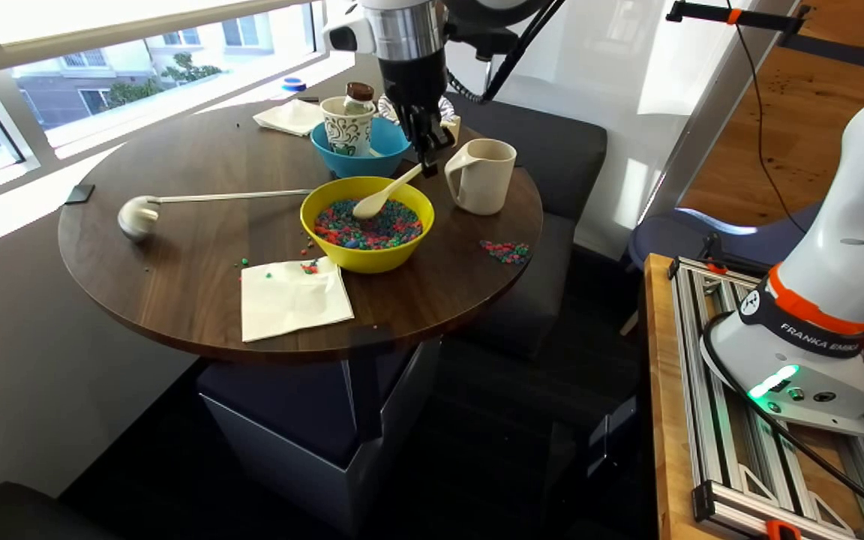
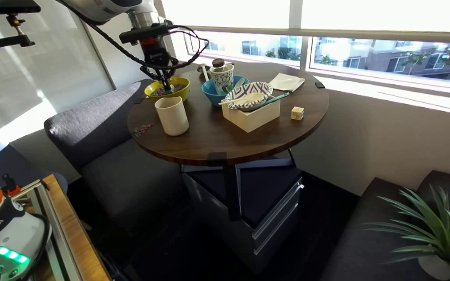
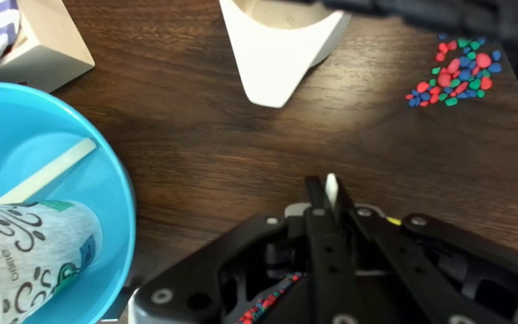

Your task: Put the spoon inside the mug

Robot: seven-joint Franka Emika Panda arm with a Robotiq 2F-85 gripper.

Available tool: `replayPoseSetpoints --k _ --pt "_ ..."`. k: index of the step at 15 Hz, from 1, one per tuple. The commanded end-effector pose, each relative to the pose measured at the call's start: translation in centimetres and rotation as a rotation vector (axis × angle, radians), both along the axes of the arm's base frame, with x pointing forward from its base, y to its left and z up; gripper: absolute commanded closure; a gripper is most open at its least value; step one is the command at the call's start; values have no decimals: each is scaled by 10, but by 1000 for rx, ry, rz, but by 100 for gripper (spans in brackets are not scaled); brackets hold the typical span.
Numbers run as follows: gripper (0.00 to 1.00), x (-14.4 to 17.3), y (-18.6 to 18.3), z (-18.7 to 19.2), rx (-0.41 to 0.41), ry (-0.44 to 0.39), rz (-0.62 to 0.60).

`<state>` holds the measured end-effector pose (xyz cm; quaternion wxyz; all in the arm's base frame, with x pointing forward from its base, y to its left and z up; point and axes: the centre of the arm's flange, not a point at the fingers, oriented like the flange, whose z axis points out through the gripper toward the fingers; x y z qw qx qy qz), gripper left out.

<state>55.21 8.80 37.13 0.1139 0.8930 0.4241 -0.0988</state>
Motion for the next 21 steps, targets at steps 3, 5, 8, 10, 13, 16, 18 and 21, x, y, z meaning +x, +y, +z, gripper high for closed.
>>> replayPoseSetpoints --k 3,5,8,10,13,16,18,21 --pt "99 -26 -22 44 34 -86 -29" --pt "99 -30 -35 56 46 -100 -57" --pt "99 -40 -60 71 59 -106 -115" --pt "99 -48 -76 75 25 -91 -173" --pt "99 -70 -105 82 -53 -15 -242" --pt "99 -99 -123 95 -73 50 -300" --pt "99 -109 -125 99 -79 96 -322" --pt "99 -114 -117 99 -98 145 -322"
